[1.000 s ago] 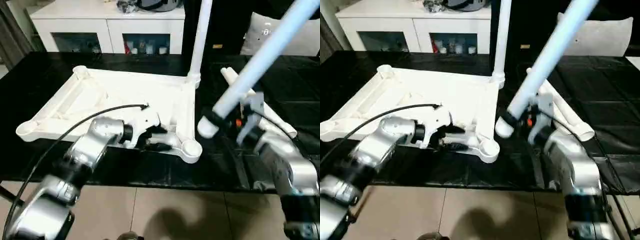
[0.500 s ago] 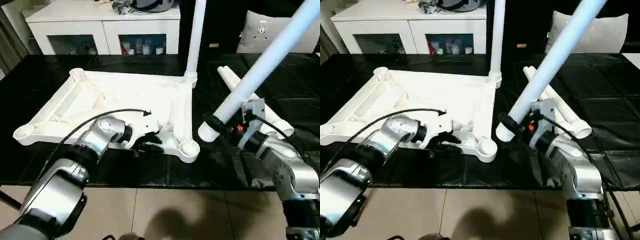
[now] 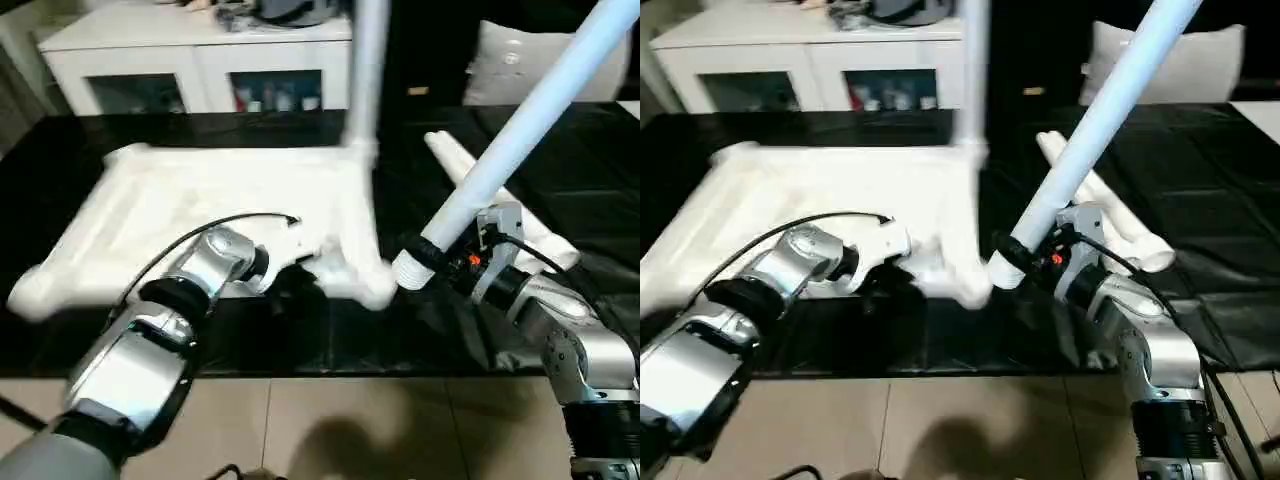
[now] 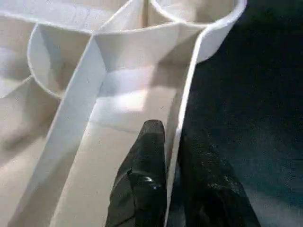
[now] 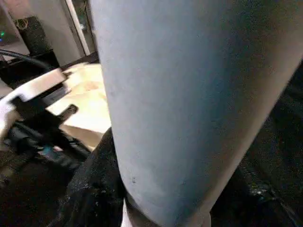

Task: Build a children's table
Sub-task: Insert table leg to table base

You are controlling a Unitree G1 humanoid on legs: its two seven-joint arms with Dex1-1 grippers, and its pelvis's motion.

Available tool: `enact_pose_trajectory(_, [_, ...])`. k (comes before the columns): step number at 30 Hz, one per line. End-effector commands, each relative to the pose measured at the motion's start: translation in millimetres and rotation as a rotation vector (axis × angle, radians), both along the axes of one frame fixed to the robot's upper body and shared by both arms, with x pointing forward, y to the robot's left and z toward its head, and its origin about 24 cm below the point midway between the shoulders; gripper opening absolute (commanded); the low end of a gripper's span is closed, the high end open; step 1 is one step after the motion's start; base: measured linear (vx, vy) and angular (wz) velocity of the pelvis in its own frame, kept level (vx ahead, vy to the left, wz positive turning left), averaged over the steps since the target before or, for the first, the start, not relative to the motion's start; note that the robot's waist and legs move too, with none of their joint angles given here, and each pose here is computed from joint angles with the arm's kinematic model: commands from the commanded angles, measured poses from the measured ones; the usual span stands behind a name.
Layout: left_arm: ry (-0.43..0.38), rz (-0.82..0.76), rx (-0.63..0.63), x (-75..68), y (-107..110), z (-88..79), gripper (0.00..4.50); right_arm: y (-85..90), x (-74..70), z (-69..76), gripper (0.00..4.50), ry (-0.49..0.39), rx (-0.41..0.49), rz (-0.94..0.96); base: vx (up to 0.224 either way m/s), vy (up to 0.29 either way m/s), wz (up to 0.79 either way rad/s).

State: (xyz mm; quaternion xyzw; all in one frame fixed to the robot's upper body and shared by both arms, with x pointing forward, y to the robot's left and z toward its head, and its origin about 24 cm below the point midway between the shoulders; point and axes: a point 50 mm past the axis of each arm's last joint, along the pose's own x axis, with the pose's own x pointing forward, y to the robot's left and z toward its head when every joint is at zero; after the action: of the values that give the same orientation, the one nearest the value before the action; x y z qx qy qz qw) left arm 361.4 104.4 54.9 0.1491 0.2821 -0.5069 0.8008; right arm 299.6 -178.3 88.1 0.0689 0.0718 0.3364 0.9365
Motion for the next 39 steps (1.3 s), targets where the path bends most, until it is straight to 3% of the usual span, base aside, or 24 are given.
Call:
enact_pose_trajectory(1, [0.048,0.117,0.017,-4.8,15,-16.0,0.24,6.7,4.5,8.1,1.89,-0.023,-0.006,0.019,0.0,0.0,0.0])
enact_pose_trajectory(10, [-0.071,-0.138,0.148,-27.8,15,-30.8,0.0,12.8,11.5,11.5,1.89,-0.015,-0.054,0.097,0.0,0.0,0.0])
enact_pose_trajectory(13, [-0.057,-0.198,0.111,-35.5,16,-30.7,0.0,16.1,11.9,12.8,1.89,-0.003,-0.09,0.178,0.0,0.0,0.0])
enact_pose_trajectory(18, [-0.122,-0.359,0.066,-48.3,11,-23.9,0.0,20.4,14.3,17.8,1.89,0.001,-0.138,0.28,0.0,0.0,0.0])
enact_pose_trajectory(25, [-0.116,-0.414,-0.01,-55.8,4,-17.0,0.0,25.7,17.6,9.2,1.89,0.05,-0.185,0.337,0.0,0.0,0.0])
enact_pose_trajectory(39, [-0.16,-0.389,0.025,-52.8,4,-16.8,0.0,29.5,18.0,4.1,1.89,0.094,-0.208,0.392,0.0,0.0,0.0])
